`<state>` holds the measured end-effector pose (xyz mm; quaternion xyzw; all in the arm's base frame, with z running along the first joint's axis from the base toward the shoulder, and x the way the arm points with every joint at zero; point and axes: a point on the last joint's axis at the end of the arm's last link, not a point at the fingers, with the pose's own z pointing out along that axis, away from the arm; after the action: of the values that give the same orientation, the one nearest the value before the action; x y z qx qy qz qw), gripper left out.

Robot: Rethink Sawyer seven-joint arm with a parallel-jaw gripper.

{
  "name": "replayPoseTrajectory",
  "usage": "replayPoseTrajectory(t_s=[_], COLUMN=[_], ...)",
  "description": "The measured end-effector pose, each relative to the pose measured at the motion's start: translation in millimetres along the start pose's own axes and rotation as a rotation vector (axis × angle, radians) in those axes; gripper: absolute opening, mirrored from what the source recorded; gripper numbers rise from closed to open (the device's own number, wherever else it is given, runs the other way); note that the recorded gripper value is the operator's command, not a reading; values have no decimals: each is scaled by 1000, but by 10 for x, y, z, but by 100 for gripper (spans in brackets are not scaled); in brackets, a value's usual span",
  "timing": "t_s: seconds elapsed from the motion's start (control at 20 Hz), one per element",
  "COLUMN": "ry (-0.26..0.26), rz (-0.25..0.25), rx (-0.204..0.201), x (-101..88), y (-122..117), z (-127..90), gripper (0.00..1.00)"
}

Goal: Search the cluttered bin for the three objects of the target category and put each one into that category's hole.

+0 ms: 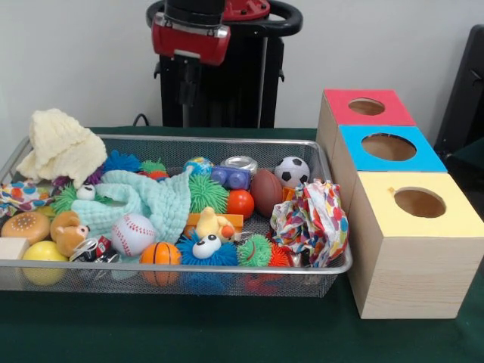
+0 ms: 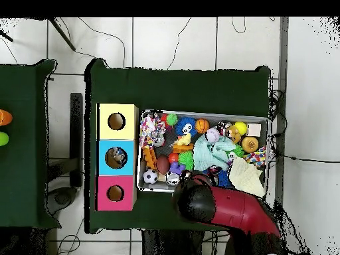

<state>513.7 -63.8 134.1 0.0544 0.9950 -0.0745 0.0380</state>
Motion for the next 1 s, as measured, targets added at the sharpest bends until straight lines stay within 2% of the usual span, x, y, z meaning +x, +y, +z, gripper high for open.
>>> replayPoseTrajectory(t_s=[0.2,0.25,0.35,0.4,0.55,0.75,0.9,1.0], ry=[-10,-12,-11,-8,0,36,52,75], rz=[13,21,28,44,64,118,139,160], rx=[13,16,17,15,12,10,12,17], x=[13,34,51,76,107,180,181,160], y=[234,405,506,663,806,1032,1059,1058], z=[-118,-163,-180,-195,-189,-65,22,171], gripper=[0,0,0,0,0,0,0,0])
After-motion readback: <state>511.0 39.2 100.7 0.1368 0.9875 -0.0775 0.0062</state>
